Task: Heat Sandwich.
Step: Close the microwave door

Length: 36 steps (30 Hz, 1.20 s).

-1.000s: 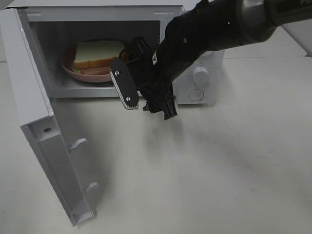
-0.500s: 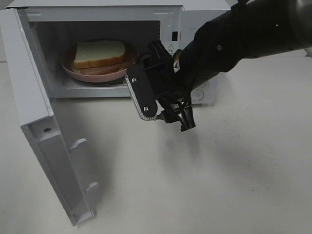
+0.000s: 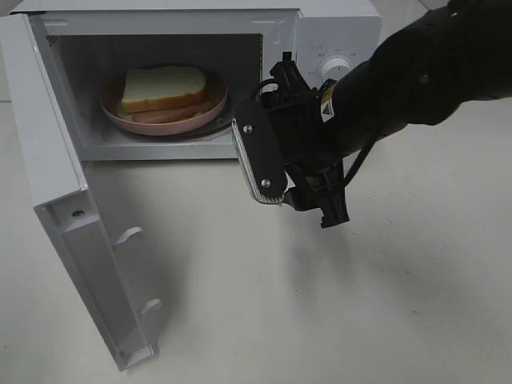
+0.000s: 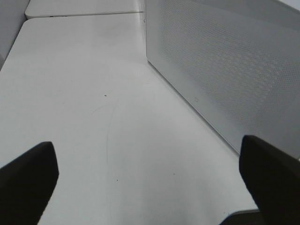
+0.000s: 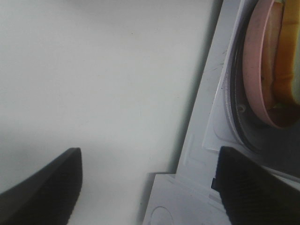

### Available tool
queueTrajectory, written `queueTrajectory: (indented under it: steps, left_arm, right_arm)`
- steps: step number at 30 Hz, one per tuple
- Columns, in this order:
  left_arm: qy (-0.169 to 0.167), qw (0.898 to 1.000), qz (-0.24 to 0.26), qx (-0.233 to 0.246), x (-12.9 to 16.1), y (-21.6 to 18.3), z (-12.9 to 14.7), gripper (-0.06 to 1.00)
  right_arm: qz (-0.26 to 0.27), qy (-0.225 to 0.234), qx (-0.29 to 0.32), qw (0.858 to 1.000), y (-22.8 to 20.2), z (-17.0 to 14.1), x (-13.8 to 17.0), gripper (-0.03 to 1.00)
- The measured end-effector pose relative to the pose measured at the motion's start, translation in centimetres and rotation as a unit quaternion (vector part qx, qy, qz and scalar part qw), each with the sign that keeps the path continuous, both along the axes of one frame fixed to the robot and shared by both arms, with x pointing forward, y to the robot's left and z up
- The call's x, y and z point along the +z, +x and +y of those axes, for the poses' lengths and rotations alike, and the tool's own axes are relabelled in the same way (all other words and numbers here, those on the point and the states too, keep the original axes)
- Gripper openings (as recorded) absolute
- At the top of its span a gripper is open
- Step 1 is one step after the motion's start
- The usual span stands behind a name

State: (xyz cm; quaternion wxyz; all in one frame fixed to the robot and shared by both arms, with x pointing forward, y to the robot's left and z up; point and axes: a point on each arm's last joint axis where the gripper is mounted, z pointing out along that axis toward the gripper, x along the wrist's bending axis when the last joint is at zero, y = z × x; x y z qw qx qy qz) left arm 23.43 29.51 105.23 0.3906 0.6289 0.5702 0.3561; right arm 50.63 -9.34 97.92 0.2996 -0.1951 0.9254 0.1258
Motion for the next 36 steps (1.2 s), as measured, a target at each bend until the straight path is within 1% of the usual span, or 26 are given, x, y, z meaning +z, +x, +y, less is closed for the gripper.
queueTrajectory:
  steps: [14, 16, 17, 19, 21, 23, 25, 26, 27, 28, 29, 30, 32, 33, 34, 35, 36]
  left_arm:
    - [0.000, 1.000, 0.000, 0.000, 0.0, 0.0, 0.0, 0.97]
    - [0.000, 1.000, 0.000, 0.000, 0.0, 0.0, 0.0, 0.97]
    - [0.000, 1.000, 0.000, 0.000, 0.0, 0.0, 0.0, 0.97]
    - [0.000, 1.000, 0.000, 0.000, 0.0, 0.0, 0.0, 0.97]
    - [0.000, 1.000, 0.000, 0.000, 0.0, 0.0, 0.0, 0.97]
    - [0.000, 1.000, 0.000, 0.000, 0.0, 0.0, 0.0, 0.97]
    - [0.000, 1.000, 0.000, 0.000, 0.0, 0.0, 0.0, 0.97]
    - [0.000, 1.000, 0.000, 0.000, 0.0, 0.0, 0.0, 0.97]
    - [0.000, 1.000, 0.000, 0.000, 0.0, 0.0, 0.0, 0.97]
    - [0.000, 1.000, 0.000, 0.000, 0.0, 0.0, 0.0, 0.97]
    - [0.000, 1.000, 0.000, 0.000, 0.0, 0.0, 0.0, 0.97]
    - [0.000, 1.000, 0.000, 0.000, 0.0, 0.0, 0.0, 0.97]
    - [0.000, 1.000, 0.000, 0.000, 0.0, 0.0, 0.0, 0.97]
    - [0.000, 1.000, 0.000, 0.000, 0.0, 0.0, 0.0, 0.97]
    - [0.000, 1.000, 0.000, 0.000, 0.0, 0.0, 0.0, 0.97]
    - [0.000, 1.000, 0.000, 0.000, 0.0, 0.0, 0.0, 0.97]
    - [0.000, 1.000, 0.000, 0.000, 0.0, 0.0, 0.0, 0.97]
  right_arm:
    - [0.018, 0.042, -0.056, 0.997, -3.5, -2.7, 1.4, 0.76]
    - [0.022, 0.055, -0.072, 0.996, -3.9, -3.1, 1.7, 0.76]
    - [0.023, 0.070, -0.086, 0.994, -4.5, -3.5, 2.2, 0.76]
    - [0.024, 0.079, -0.095, 0.992, -4.7, -3.7, 2.5, 0.76]
    - [0.032, 0.101, -0.122, 0.987, -5.5, -4.3, 3.0, 0.76]
    - [0.036, 0.105, -0.130, 0.985, -5.7, -4.5, 3.1, 0.76]
    - [0.047, 0.119, -0.154, 0.980, -6.1, -4.8, 3.6, 0.76]
    - [0.066, 0.135, -0.189, 0.970, -6.5, -5.2, 4.0, 0.76]
    - [0.074, 0.143, -0.204, 0.966, -6.6, -5.3, 4.2, 0.76]
    - [0.074, 0.143, -0.204, 0.966, -6.6, -5.3, 4.2, 0.76]
    - [0.083, 0.153, -0.223, 0.959, -6.8, -5.5, 4.3, 0.76]
    - [0.102, 0.166, -0.258, 0.946, -7.2, -5.9, 4.6, 0.76]
    - [0.120, 0.179, -0.294, 0.931, -7.6, -6.2, 4.9, 0.76]
    - [0.120, 0.179, -0.294, 0.931, -7.6, -6.2, 4.9, 0.76]
    - [0.129, 0.185, -0.312, 0.923, -7.8, -6.4, 5.0, 0.76]
    - [0.143, 0.194, -0.341, 0.909, -8.2, -6.8, 5.2, 0.77]
    - [0.149, 0.199, -0.355, 0.901, -8.4, -6.9, 5.4, 0.78]
